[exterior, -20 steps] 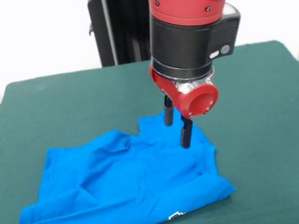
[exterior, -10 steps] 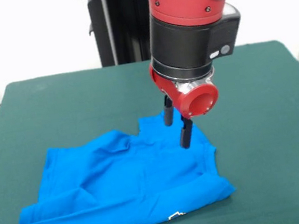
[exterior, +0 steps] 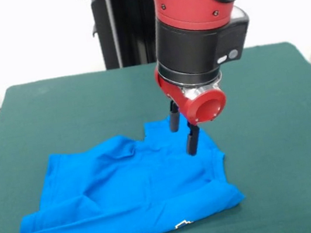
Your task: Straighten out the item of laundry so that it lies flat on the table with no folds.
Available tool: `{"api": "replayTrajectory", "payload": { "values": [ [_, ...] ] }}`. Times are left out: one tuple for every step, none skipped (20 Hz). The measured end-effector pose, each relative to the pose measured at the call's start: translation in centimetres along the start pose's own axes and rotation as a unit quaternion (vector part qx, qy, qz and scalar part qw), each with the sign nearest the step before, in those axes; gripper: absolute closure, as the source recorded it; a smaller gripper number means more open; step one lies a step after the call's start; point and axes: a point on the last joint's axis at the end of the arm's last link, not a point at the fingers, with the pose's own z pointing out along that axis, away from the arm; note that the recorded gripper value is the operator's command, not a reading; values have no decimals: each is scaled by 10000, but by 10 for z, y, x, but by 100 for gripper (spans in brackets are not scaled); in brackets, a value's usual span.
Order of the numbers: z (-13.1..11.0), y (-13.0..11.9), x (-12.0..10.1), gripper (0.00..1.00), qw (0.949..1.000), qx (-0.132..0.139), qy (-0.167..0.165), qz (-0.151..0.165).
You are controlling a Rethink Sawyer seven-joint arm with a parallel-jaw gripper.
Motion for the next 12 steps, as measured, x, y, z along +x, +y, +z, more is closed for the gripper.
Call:
{"api": "replayTrajectory", "payload": {
  "values": [
    [1, 0, 0, 0, 10000, 4, 0, -2],
    [2, -1, 0, 0, 10000, 18, -1, -7],
    [3, -1, 1, 0, 10000, 27, 0, -10],
    [6, -2, 1, 0, 10000, 47, 4, -14],
    [7, -2, 1, 0, 10000, 55, 4, -16],
    [9, -3, 2, 0, 10000, 66, 5, -20],
    [10, -3, 2, 0, 10000, 79, 5, -25],
    [11, -4, 2, 0, 10000, 90, -2, -34],
    [11, -4, 2, 0, 9999, 95, -9, -42],
    [11, -4, 2, 0, 9999, 100, -17, -51],
    [12, -5, 1, 0, 9999, 109, -33, -61],
    [12, -5, 1, 0, 9999, 114, -42, -67]
  ]
}}
